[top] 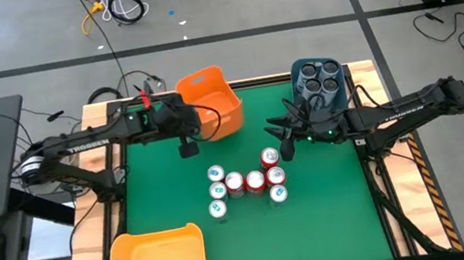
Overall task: Sort soda cans
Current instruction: Move the orange bin to the top center of the table
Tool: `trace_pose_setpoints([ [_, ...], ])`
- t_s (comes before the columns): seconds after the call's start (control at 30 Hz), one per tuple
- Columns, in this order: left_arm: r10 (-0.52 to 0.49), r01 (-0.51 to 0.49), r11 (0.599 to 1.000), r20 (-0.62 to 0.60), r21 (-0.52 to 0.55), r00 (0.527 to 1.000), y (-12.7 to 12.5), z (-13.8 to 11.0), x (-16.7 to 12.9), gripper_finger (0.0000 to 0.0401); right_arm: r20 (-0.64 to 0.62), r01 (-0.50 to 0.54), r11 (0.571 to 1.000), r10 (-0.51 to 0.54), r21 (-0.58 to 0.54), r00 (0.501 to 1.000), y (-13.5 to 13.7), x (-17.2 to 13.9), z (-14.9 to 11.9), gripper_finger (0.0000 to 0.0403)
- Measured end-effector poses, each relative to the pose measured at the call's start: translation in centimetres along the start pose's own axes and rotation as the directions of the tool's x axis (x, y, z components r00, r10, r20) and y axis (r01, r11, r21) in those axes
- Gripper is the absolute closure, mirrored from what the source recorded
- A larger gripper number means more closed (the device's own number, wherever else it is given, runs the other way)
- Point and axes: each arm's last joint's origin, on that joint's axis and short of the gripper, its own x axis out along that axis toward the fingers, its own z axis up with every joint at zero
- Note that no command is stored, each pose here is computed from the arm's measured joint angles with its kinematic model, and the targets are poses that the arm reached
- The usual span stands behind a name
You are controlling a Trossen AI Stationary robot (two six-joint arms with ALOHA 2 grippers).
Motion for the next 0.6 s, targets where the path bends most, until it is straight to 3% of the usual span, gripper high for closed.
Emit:
trace_pose_setpoints([
  [0.33, -0.098, 0.097, 0.995, -0.033, -0.021, 0.995, -0.6, -0.4, 0.3, 0.0391, 0.000, 0.000, 1.000, 0.000, 0.000, 1.000, 0.0, 0.0, 0.0, 0.0280],
  [0.6, -0.120, 0.121, 0.992, -0.042, 0.023, 0.992, -1.4, -0.4, 0.1, 0.0305, 0.000, 0.000, 1.000, 0.000, 0.001, 1.000, 0.0, 0.0, 0.0, 0.0280],
])
